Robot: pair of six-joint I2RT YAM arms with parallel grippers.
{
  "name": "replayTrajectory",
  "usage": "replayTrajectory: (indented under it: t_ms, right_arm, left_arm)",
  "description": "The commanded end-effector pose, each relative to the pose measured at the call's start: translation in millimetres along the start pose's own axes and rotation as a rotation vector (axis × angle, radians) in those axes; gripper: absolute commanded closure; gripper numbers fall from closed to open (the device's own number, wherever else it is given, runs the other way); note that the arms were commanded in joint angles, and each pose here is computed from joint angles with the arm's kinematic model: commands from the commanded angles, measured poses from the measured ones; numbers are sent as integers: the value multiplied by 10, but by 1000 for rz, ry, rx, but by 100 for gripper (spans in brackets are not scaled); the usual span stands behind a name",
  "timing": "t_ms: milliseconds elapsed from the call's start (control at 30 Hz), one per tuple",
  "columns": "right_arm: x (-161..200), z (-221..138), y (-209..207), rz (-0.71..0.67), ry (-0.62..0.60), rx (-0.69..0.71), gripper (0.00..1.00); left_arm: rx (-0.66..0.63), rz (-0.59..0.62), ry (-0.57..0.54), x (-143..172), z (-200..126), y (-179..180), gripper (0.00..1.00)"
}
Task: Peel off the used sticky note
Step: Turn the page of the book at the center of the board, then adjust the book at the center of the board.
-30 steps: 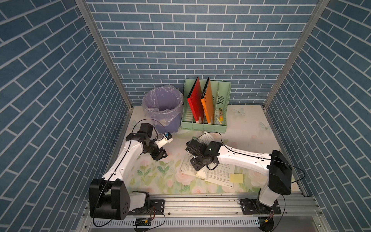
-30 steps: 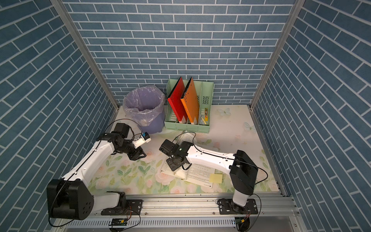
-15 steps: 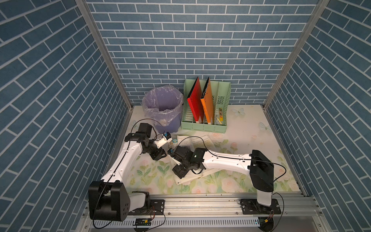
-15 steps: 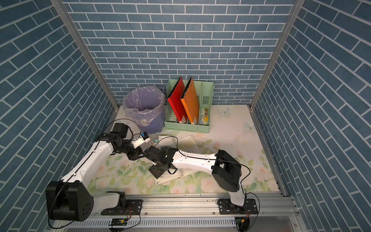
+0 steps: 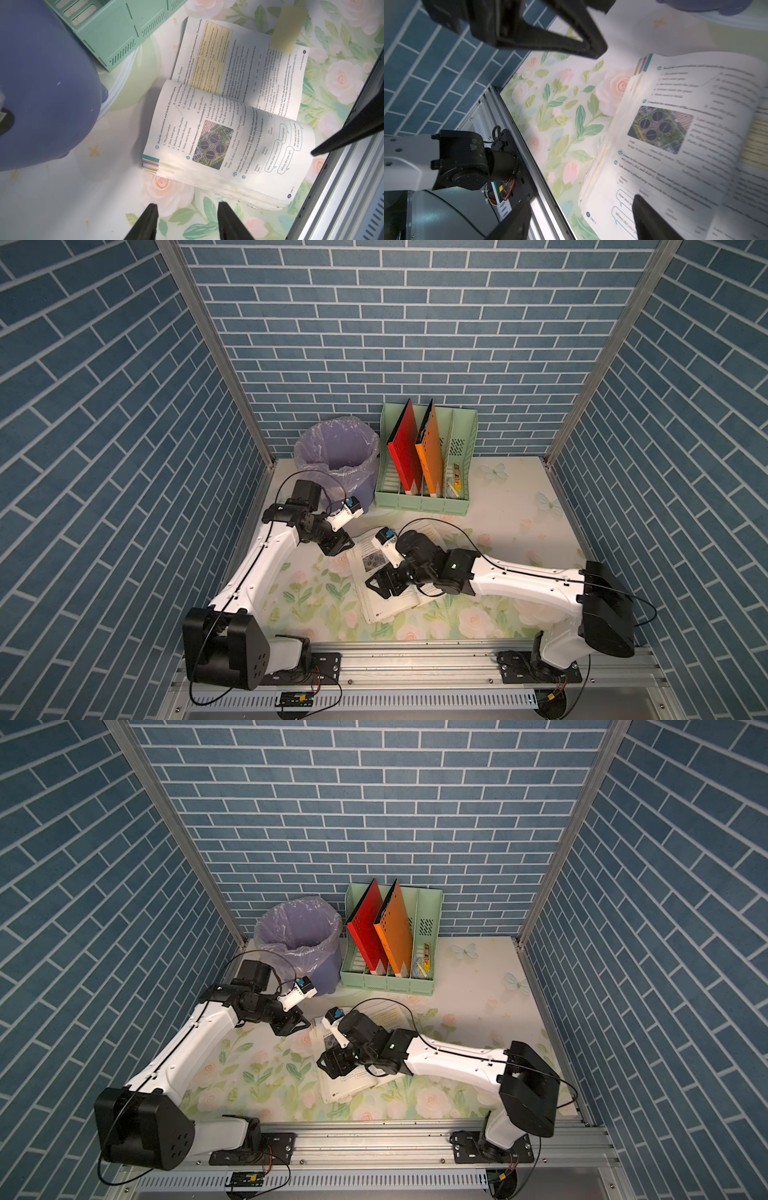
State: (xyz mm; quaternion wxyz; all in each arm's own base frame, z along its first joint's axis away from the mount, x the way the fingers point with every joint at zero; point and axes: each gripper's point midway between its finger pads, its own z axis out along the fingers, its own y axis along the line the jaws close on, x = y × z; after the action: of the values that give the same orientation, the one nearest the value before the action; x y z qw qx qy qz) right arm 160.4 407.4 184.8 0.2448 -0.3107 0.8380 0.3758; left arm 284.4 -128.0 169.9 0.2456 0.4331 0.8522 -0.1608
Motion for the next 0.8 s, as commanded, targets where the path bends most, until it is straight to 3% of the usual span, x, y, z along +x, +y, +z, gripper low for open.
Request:
replayTrajectory:
  t_ms: [0, 233, 367, 567, 767]
  right_arm:
    - [-141, -426, -475, 159, -109, 81, 23]
    - [381, -1236, -1748, 444, -152, 420, 24]
    - [778, -1418, -2200, 577, -149, 530, 25]
    - [1068, -1310, -2433, 646, -118, 547, 28]
    - [1101, -1160, -2488, 645, -86, 501, 33]
  left_arm:
    - [42, 6, -27, -248, 199, -175, 49]
    - [91, 126, -22, -722, 771, -641, 49]
    - [131, 207, 24, -857, 1171, -975, 49]
    - [154, 336, 145, -650, 1629, -1353, 50]
    - [183, 380, 263, -223, 1763, -1448, 51]
